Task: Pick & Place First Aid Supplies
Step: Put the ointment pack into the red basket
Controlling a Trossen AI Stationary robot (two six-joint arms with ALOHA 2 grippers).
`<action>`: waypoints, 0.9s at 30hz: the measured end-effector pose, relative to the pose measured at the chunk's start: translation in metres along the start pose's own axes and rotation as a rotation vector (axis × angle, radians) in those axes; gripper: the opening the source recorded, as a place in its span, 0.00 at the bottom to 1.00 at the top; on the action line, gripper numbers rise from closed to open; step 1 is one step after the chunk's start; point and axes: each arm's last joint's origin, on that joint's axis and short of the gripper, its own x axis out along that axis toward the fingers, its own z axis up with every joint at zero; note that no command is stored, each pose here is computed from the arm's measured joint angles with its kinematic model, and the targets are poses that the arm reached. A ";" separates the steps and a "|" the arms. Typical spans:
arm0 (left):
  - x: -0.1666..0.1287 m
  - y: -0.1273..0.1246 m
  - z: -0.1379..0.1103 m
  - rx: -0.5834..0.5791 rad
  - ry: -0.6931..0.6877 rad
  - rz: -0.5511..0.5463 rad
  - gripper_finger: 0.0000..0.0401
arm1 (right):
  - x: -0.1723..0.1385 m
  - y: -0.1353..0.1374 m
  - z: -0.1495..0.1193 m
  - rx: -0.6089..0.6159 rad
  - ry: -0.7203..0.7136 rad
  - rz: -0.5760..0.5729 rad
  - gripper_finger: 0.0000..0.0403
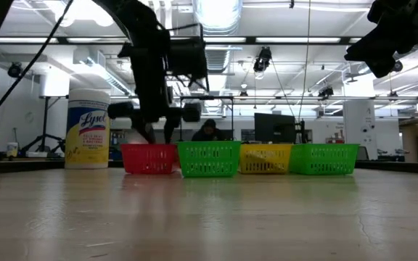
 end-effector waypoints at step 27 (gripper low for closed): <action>-0.169 0.039 -0.050 0.290 0.665 -0.527 0.34 | 0.000 0.000 0.000 0.000 0.000 0.000 0.18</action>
